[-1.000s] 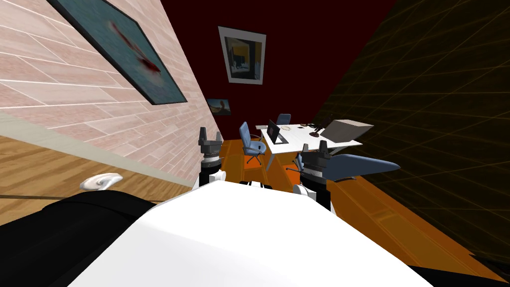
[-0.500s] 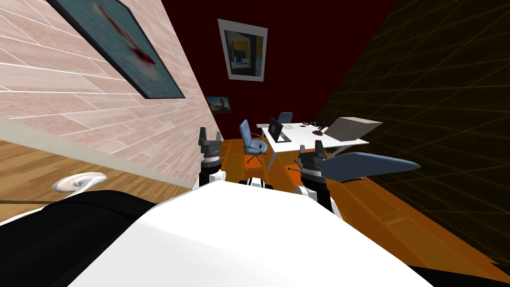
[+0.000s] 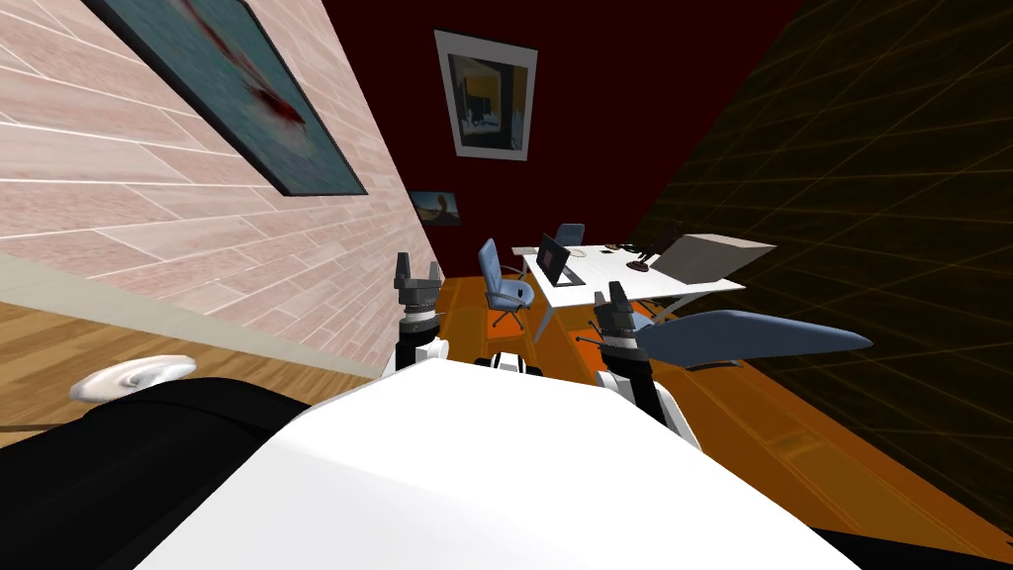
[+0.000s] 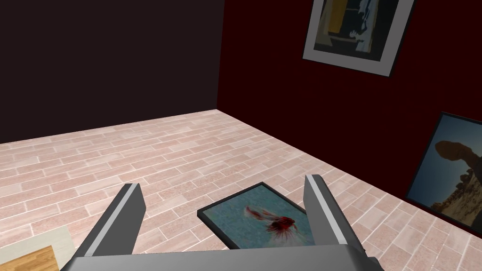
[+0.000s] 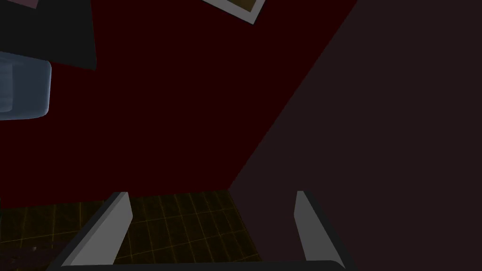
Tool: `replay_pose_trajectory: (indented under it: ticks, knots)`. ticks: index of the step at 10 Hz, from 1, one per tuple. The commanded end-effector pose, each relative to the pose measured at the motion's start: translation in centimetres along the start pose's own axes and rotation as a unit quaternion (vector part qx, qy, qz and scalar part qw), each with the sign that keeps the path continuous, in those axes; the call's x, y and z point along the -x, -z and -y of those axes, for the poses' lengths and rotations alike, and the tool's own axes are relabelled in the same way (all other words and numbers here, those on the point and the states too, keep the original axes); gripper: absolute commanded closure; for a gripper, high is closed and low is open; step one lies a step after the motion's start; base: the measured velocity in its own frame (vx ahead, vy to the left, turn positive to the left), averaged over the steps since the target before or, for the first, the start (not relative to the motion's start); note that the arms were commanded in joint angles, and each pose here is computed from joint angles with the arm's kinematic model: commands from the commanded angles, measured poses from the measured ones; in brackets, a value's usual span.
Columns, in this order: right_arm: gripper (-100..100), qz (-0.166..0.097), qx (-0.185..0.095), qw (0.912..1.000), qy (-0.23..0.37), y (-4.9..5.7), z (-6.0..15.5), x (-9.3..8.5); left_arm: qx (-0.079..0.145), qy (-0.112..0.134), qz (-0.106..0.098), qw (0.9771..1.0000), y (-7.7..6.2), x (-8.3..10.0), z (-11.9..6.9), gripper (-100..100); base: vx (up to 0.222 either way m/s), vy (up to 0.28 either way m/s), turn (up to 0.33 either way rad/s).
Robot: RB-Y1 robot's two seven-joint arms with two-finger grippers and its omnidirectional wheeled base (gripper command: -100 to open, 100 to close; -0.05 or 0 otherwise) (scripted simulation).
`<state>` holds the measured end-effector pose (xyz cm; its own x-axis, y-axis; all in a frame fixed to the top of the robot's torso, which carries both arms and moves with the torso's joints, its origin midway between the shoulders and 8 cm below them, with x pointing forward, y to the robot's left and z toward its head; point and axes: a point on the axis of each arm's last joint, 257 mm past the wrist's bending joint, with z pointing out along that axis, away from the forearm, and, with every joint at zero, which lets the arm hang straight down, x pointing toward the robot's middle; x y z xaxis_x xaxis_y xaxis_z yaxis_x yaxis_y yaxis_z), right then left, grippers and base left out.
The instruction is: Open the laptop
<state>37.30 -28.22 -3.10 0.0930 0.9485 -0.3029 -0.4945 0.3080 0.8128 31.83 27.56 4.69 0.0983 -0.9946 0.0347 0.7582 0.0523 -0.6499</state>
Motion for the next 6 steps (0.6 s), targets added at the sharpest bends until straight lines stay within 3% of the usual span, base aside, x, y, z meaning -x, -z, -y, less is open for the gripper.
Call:
replay_pose_trajectory:
  ticks: [1,4,6]
  knots:
    - [-100,-0.031,-0.018,0.9963,0.079,0.0,1.8,-0.1,0.000,0.000,0.000,1.0000,0.0,0.0,0.0,0,0.079,0.084,0.012]
    - [-100,-0.065,-0.037,0.9818,0.174,0.2,4.0,0.3,0.000,0.000,0.000,1.0000,0.0,0.0,0.0,0,0.093,0.091,0.010]
    - [-100,-0.089,-0.049,0.9652,0.241,0.3,5.6,0.8,0.000,0.000,0.000,1.0000,0.0,0.0,0.0,0,0.082,0.079,0.013]
